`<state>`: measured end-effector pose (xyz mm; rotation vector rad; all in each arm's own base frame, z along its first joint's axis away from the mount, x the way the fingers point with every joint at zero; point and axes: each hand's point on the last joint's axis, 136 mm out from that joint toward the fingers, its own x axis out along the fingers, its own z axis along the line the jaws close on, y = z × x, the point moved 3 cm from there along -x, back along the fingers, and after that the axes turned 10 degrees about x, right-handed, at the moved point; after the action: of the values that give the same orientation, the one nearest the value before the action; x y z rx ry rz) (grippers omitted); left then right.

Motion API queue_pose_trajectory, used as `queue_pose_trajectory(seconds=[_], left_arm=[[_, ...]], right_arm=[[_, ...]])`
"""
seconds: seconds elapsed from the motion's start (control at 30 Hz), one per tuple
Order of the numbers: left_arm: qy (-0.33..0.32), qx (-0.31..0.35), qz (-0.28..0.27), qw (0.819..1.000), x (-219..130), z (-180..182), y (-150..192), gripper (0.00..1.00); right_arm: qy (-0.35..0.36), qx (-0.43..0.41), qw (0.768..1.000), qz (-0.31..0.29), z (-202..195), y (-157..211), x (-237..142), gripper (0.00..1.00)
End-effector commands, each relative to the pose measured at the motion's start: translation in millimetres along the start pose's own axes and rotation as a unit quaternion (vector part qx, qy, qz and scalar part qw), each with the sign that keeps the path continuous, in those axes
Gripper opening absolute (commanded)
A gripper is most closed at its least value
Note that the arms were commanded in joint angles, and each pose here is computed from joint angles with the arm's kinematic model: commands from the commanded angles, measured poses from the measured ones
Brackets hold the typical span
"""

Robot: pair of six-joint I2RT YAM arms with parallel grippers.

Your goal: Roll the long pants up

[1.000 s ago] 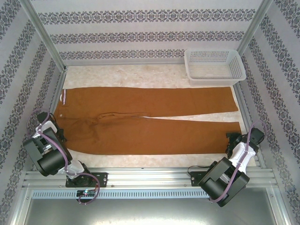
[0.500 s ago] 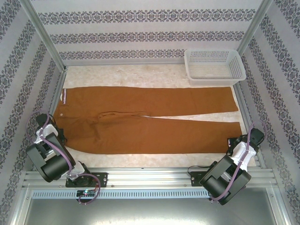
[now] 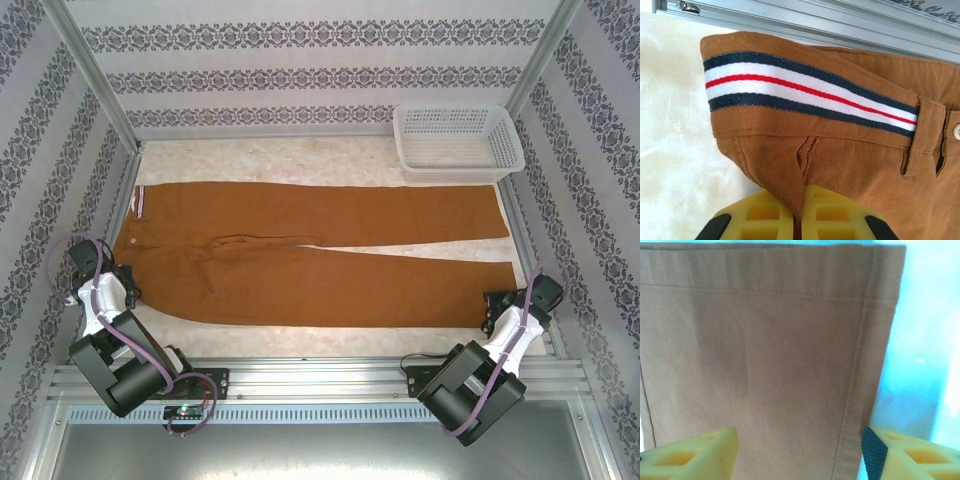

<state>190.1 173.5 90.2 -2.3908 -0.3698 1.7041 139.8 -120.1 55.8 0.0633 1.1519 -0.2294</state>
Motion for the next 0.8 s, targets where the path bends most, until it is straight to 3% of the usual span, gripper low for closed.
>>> queue_pose_trajectory(seconds=[0.0,0.17,0.3,0.37,0.4,0.57,0.77], left_arm=[[0.003,-0.011,0.017,1.0,-6,0,5,0.01],[0.004,-0.016,0.02,1.0,-6,1,7,0.01],[0.007,-0.016,0.02,1.0,-7,-1,6,0.01],[0.008,-0.016,0.019,1.0,-8,-1,6,0.01],[0.008,-0.017,0.018,1.0,-8,-1,5,0.01],[0.01,-0.017,0.019,1.0,-9,-1,6,0.01],[0.029,-0.014,0.015,0.999,-19,-11,1,0.0]], right_arm=[[0.047,0.047,0.998,0.01,-15,2,5,0.65],[0.086,0.063,0.993,0.045,-11,0,15,0.55],[0.095,0.066,0.992,0.045,-5,-7,18,0.29],[0.098,0.059,0.993,0.04,-3,-11,18,0.06],[0.1,0.052,0.993,0.037,-3,-12,19,0.0],[0.094,0.019,0.995,0.039,1,-14,15,0.0],[0.031,-0.013,0.999,0.024,31,-19,-16,0.0]])
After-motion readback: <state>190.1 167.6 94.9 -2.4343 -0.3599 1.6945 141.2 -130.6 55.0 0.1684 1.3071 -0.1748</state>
